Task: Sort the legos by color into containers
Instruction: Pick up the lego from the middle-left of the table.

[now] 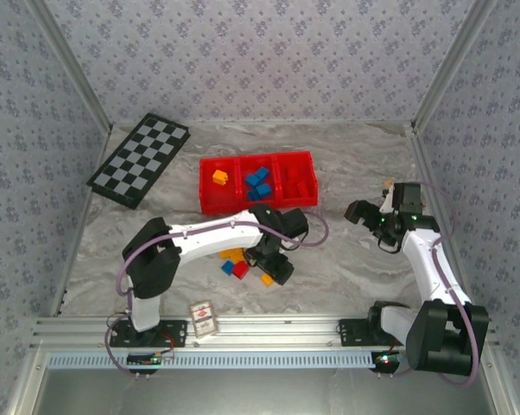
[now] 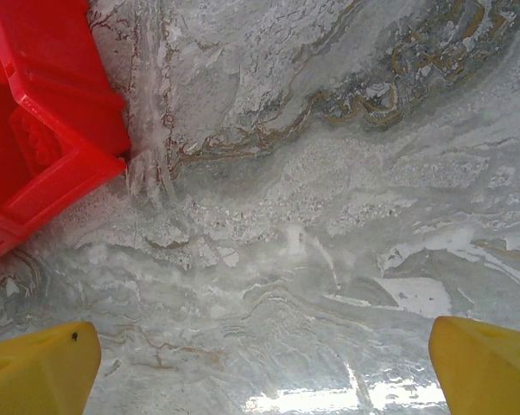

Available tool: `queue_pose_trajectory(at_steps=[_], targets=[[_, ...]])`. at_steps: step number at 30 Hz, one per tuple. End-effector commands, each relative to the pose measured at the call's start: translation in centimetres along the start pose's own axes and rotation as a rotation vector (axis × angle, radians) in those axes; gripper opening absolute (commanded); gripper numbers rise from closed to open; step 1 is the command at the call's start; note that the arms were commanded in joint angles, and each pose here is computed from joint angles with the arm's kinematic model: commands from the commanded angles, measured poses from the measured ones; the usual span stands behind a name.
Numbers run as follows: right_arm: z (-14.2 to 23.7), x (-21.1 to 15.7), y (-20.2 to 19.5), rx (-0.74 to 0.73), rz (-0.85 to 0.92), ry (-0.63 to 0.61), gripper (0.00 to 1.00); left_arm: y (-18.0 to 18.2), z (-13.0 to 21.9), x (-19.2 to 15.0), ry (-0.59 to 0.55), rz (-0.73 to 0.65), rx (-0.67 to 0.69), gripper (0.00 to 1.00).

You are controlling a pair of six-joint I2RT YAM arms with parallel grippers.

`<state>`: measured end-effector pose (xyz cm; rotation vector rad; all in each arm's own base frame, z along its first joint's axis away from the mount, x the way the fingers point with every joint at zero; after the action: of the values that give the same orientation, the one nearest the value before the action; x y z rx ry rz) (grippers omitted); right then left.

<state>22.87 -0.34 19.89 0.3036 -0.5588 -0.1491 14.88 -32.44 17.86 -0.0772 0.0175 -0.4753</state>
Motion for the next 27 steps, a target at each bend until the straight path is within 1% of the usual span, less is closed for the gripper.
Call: queue_pose_trajectory(at_steps=[1,6,12,16,22,27], targets=[[0.7,0.3,0.3,0.020,-0.010,-0.008,1.00,-0.7,-1.2,-0.2,0.002,0.047,0.035,0.78],[0.7,0.3,0.3,0.020,-0.010,-0.007,1.00,-1.0,-2.8,-0.9,0.030,0.057,0.067,0.73],[0.6,0.2,0.3,0.024,-0.019,-0.003,1.00,-0.6,-4.2,-1.1,0.042,0.073,0.124,0.71],[0.6,0.3,0.5,0.029,-0.016,-0.006,1.00,-0.6,-4.8,-1.0,0.046,0.078,0.131,0.65],[0.6,0.3,0.5,0.029,-0.017,-0.005,1.00,-0.6,-6.0,-0.9,0.052,0.083,0.135,0.64],[0.6,0.4,0.5,0.028,-0.017,-0.005,1.00,-0.6,-6.5,-0.9,0.060,0.084,0.142,0.55]])
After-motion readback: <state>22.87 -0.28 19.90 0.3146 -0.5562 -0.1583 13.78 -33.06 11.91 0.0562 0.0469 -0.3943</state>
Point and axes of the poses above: each hand's point on the last joint's axis, 136 mm out from that joint toward the fingers, its own z axis back along the fingers, its own y axis along the line the jaws close on, x = y × z, the point moved 10 cm from there along z, back along the fingers, and after that the axes turned 15 degrees about z, right-handed, at the moved point
